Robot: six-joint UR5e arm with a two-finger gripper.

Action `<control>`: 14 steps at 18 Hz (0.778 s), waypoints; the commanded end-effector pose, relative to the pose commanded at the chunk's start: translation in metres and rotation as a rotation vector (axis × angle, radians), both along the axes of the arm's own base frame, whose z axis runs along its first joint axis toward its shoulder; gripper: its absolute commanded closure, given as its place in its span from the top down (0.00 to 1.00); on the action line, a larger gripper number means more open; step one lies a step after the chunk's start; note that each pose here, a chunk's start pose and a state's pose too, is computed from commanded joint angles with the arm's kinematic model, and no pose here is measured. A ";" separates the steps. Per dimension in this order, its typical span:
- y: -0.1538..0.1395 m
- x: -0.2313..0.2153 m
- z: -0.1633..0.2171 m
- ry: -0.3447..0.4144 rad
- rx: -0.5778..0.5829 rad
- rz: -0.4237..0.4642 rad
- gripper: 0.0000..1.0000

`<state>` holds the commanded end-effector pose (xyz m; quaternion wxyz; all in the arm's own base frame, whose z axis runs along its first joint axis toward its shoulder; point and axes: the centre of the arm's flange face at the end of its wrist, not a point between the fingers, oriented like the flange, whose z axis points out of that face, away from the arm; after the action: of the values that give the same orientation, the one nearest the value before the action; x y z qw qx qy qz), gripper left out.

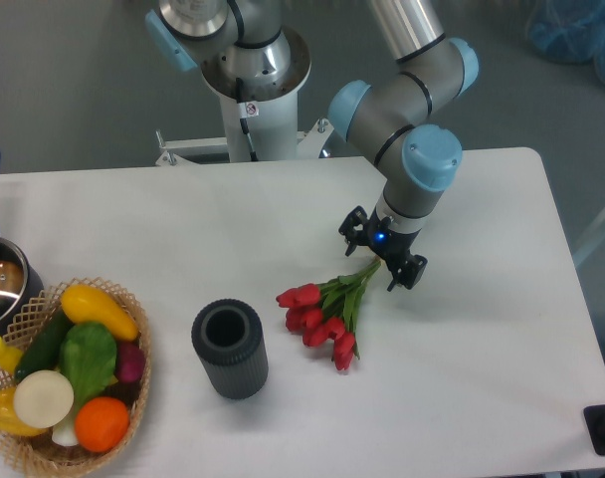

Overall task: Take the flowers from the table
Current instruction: 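Move the open gripper down over the green tulip stems, then close the gripper around the tulip stems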

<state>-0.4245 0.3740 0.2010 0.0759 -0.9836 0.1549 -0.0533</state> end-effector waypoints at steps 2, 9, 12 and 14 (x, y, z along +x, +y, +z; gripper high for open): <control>0.000 0.002 -0.003 -0.007 -0.003 -0.003 1.00; 0.004 0.004 -0.006 0.013 -0.038 -0.016 0.87; 0.004 0.002 -0.004 0.018 -0.034 -0.015 0.81; 0.006 0.001 -0.003 0.021 -0.031 -0.010 0.81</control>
<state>-0.4230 0.3796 0.1979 0.0586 -0.9844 0.1597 -0.0459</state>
